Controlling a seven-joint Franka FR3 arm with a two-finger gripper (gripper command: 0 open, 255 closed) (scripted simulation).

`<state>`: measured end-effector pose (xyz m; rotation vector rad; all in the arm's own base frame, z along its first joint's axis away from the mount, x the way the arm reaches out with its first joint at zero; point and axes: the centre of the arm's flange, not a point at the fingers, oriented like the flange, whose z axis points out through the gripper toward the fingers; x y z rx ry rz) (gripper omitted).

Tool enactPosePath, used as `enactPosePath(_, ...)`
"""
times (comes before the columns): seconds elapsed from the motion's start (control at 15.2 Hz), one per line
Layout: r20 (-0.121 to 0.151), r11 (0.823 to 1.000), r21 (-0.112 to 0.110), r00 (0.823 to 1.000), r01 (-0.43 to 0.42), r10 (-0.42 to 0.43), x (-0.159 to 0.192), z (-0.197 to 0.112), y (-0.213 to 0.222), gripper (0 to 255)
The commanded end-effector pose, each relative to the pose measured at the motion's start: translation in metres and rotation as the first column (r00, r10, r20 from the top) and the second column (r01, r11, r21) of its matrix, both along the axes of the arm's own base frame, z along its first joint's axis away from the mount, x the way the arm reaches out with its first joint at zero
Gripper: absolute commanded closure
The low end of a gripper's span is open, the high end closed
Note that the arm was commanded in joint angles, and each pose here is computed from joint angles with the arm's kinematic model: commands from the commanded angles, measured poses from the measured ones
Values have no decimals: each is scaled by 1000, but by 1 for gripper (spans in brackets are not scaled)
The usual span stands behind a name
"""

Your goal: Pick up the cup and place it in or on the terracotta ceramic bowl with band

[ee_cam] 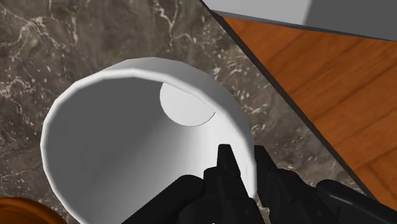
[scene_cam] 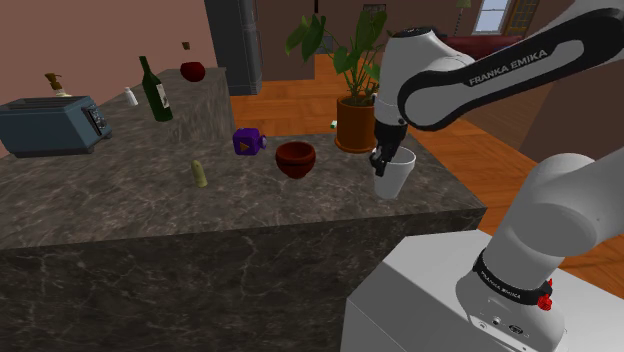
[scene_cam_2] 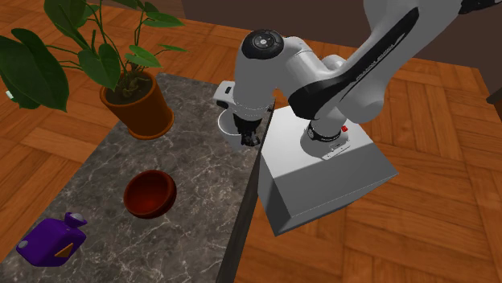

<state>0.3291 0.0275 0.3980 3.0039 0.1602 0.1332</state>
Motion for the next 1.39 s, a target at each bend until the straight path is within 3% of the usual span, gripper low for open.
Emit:
enactPosePath(0.0, 0, 1000, 0, 1000, 0, 0, 1, 12, 0, 255)
enactPosePath(1.32, 0, 1000, 0, 1000, 0, 0, 1, 117, 0, 255)
